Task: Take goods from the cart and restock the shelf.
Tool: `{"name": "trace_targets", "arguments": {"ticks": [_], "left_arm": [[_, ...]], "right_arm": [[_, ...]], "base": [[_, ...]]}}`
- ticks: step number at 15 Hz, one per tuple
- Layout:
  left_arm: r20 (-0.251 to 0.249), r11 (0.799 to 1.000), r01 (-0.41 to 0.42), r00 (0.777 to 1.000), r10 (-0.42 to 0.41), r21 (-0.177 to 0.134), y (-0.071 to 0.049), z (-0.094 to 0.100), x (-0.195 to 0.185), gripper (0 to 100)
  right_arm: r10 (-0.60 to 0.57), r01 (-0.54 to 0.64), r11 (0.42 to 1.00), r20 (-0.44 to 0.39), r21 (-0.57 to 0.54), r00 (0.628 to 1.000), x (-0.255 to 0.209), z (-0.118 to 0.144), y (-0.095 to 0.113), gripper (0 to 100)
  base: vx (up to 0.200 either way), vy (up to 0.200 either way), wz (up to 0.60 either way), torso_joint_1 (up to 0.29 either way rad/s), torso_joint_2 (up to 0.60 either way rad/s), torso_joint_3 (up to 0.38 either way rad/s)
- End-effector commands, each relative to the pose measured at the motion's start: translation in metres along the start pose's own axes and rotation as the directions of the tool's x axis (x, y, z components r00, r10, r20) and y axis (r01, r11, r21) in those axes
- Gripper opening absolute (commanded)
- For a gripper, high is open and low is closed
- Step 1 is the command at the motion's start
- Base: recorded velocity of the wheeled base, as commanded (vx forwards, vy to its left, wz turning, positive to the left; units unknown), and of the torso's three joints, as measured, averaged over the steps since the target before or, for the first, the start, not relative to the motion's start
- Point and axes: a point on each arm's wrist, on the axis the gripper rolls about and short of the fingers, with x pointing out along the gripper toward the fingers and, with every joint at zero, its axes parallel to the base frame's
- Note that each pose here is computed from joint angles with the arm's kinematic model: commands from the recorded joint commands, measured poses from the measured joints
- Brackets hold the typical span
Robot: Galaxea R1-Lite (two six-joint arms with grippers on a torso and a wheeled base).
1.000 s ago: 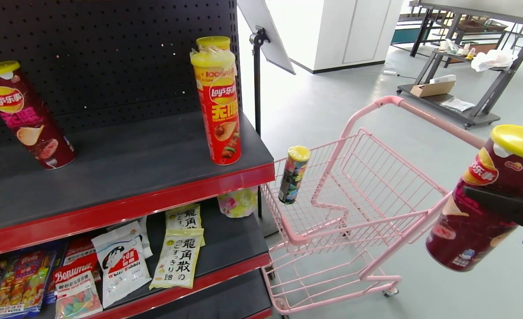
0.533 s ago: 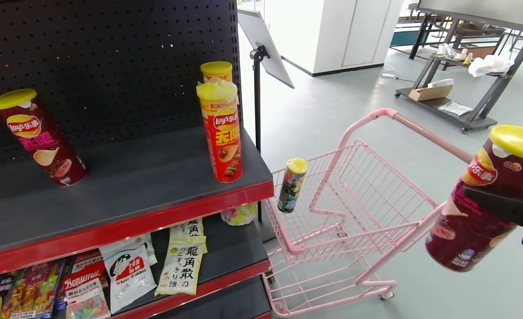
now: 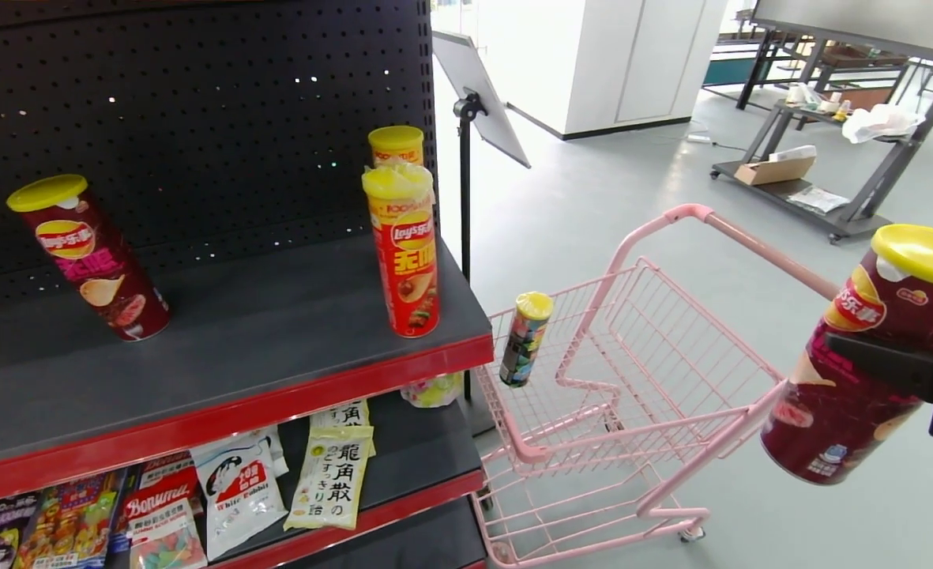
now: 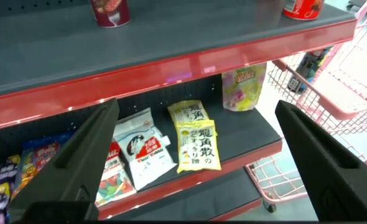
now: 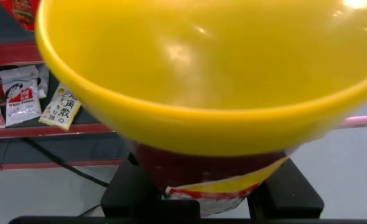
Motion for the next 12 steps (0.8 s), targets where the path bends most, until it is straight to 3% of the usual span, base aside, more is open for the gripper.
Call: {"name": "trace_targets", "arguments": {"ticks": [1, 6, 9, 12], "left_arm": [[0.0, 1.0, 0.0, 1.0, 0.0, 0.0, 0.0, 0.0, 0.0, 100], [-0.001, 1.0, -0.002, 1.0, 0.002, -0.015, 0.0, 0.0, 0.0, 100], [-0.001, 1.0, 0.0, 1.0, 0.0, -0.012, 0.0, 0.0, 0.0, 100], [0.0, 1.0, 0.0, 1.0, 0.0, -0.009, 0.0, 0.0, 0.0, 100]], "right_arm": [[0.003, -0.003, 1.0, -0.01, 0.0, 1.0, 0.001, -0.003, 0.0, 0], [0.003, -0.003, 1.0, -0.026, -0.001, 1.0, 0.001, -0.01, 0.0, 0], [0.001, -0.003, 0.999, -0.041, -0.038, 0.999, -0.004, -0.027, 0.001, 0], [0.068, -0.068, 0.997, 0.001, -0.041, 0.998, -0.008, -0.031, 0.003, 0]], "base": [[0.0, 0.0, 0.6, -0.007, -0.01, -0.002], [0.0, 0.0, 0.6, 0.008, 0.0, 0.0], [0.0, 0.0, 0.0, 0.0, 0.0, 0.0], [0.0, 0.2, 0.0, -0.001, 0.0, 0.001]]}}
